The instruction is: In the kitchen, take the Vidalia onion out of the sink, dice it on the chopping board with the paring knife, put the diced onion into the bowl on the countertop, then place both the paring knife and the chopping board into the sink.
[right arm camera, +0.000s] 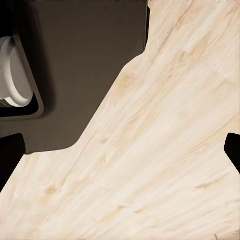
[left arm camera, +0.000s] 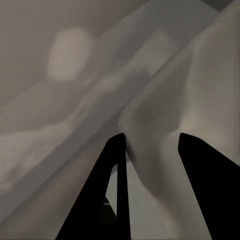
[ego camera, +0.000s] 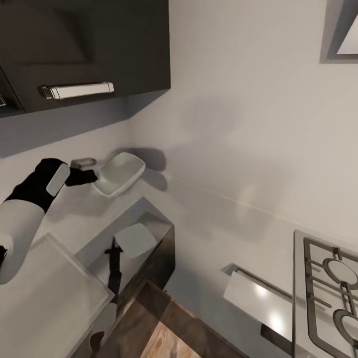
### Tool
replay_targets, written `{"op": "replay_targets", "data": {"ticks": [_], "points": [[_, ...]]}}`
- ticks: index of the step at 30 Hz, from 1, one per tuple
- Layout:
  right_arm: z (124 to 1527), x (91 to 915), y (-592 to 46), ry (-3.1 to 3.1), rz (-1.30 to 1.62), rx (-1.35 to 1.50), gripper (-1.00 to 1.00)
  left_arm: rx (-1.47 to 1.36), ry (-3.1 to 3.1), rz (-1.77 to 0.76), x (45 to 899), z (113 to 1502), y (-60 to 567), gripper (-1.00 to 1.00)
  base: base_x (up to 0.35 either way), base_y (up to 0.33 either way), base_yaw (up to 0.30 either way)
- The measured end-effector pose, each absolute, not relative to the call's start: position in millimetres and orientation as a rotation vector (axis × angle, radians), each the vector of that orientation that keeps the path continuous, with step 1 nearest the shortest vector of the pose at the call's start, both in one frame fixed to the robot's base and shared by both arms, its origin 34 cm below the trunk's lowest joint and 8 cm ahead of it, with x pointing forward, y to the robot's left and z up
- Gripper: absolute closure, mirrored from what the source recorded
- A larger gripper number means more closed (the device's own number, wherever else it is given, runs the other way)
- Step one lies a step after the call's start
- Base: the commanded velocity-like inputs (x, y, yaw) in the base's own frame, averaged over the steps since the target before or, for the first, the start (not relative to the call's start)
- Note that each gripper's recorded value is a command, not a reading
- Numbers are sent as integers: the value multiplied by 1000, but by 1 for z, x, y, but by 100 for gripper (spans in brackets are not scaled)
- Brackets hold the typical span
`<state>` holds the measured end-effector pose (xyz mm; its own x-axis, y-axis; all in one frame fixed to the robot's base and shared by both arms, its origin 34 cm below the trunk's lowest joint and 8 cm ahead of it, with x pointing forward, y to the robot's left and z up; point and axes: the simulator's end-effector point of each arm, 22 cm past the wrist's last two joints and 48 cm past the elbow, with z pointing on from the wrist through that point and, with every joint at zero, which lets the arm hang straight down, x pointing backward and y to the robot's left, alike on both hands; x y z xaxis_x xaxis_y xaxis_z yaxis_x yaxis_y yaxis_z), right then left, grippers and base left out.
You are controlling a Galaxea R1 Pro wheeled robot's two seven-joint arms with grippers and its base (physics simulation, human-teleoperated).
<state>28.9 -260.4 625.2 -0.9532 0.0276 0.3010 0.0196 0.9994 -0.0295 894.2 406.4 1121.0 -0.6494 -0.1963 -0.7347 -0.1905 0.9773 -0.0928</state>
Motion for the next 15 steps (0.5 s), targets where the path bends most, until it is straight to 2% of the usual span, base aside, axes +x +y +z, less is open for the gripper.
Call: {"op": "replay_targets", "data": {"ticks": [9, 15], "points": [[625, 30, -260, -2842, 38, -32, -100, -244, 2306, 22, 892, 1124, 407, 100, -3, 0, 0], [625, 31, -261, -2842, 40, -32, -100, -243, 2309, 32, 892, 1123, 409, 100, -220, 0, 0]]}}
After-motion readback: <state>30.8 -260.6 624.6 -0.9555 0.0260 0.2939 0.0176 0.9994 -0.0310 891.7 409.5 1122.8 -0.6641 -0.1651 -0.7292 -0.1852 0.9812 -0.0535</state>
